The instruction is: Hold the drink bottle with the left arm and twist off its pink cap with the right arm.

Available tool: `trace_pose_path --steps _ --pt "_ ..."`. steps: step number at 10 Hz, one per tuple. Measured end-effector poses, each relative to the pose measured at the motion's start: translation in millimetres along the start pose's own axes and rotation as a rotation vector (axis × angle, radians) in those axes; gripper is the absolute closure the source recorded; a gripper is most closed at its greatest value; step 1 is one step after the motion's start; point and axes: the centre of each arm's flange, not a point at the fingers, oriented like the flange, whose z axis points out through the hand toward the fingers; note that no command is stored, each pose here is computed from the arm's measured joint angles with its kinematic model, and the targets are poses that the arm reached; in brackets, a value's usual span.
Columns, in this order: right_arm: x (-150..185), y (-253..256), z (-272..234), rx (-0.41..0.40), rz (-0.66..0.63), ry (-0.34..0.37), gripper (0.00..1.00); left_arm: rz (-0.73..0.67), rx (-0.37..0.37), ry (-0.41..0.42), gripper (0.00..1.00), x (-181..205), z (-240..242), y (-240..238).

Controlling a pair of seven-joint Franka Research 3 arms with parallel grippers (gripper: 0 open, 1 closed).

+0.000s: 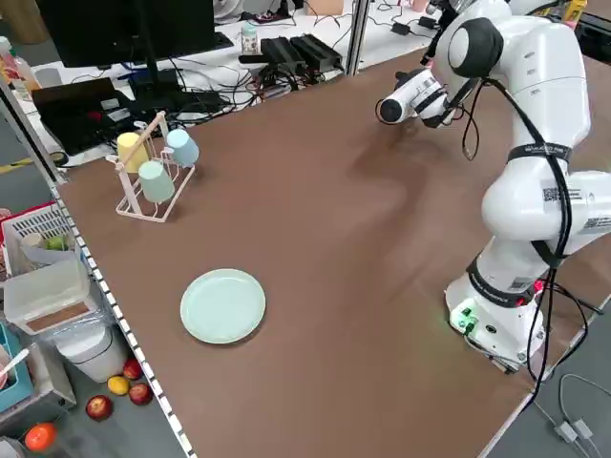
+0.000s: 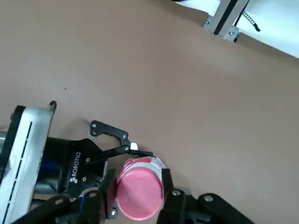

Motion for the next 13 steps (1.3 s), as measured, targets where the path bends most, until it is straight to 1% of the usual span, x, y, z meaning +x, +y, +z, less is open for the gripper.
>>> trace_pose_path --steps 3,6,13 --pt "-0.6 -0.3 0.8 0.002 -0.07 -0.002 0.57 0.0 0.0 0.0 0.39 0.1 0.0 0.0" --pt "-0.5 -0.2 0.8 0.007 -0.1 -0.002 0.57 -0.001 0.0 0.0 0.39 0.0 0.0 -0.1" --pt "1.1 7.3 0.6 0.051 -0.075 -0.008 0.56 0.0 0.0 0.0 0.39 0.1 0.0 -0.2"
